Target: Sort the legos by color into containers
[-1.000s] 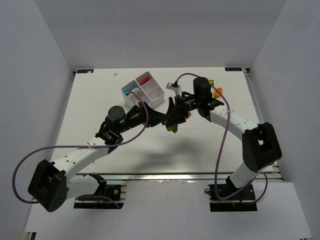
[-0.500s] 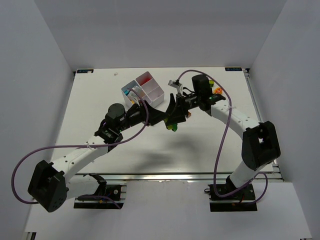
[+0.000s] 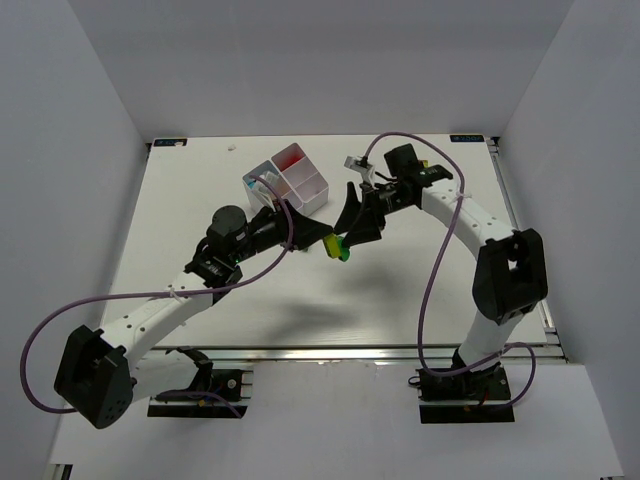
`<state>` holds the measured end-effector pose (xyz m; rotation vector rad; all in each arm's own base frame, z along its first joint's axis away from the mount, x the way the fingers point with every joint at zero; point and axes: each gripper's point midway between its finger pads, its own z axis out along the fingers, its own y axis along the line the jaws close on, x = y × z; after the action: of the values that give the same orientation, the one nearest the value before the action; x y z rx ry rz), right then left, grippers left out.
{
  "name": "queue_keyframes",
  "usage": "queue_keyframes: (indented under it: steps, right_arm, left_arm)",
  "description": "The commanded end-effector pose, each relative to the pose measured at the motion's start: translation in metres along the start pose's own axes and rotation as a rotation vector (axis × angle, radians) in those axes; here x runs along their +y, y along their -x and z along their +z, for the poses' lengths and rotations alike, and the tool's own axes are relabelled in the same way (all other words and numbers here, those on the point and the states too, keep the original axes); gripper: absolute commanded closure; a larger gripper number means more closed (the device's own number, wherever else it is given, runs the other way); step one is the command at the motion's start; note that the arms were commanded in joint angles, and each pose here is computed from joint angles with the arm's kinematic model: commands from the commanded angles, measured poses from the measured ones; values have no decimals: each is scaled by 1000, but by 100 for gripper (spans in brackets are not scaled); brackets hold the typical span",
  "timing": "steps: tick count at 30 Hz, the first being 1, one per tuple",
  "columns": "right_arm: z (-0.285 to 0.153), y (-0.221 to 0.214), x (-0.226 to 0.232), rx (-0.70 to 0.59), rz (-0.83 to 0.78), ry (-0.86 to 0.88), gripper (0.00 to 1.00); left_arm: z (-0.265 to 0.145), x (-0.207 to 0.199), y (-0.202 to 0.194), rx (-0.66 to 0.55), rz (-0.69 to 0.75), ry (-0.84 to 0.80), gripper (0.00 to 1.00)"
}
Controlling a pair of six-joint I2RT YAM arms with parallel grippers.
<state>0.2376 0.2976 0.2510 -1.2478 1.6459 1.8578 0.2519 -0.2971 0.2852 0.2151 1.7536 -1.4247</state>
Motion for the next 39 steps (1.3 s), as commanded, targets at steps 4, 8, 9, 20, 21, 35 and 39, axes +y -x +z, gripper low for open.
queue_keyframes:
  steps: [4, 8, 9, 20, 21, 35, 39]
  right_arm:
    - [4, -2, 15, -18, 26, 81, 34]
    - [4, 1, 17, -29, 24, 89, 54]
    - [5, 4, 16, -34, -8, 93, 58]
    - [-7, 20, 14, 37, -163, -24, 100]
    - [-10, 24, 18, 34, -199, -45, 100]
    - [-48, 71, -71, -2, -308, -627, 100]
    - [-46, 97, -107, -105, -409, -863, 100]
  left_arm:
    - [-4, -13, 12, -34, 26, -33, 97]
    - [-4, -13, 13, -34, 30, -30, 97]
    - [-4, -14, 14, -35, 32, -31, 97]
    - [-14, -9, 32, -47, 101, 39, 98]
    - [-16, -8, 33, -46, 108, 46, 98]
    - [-51, 30, 67, -110, 154, 268, 100]
    - [-62, 44, 83, -161, 155, 408, 100]
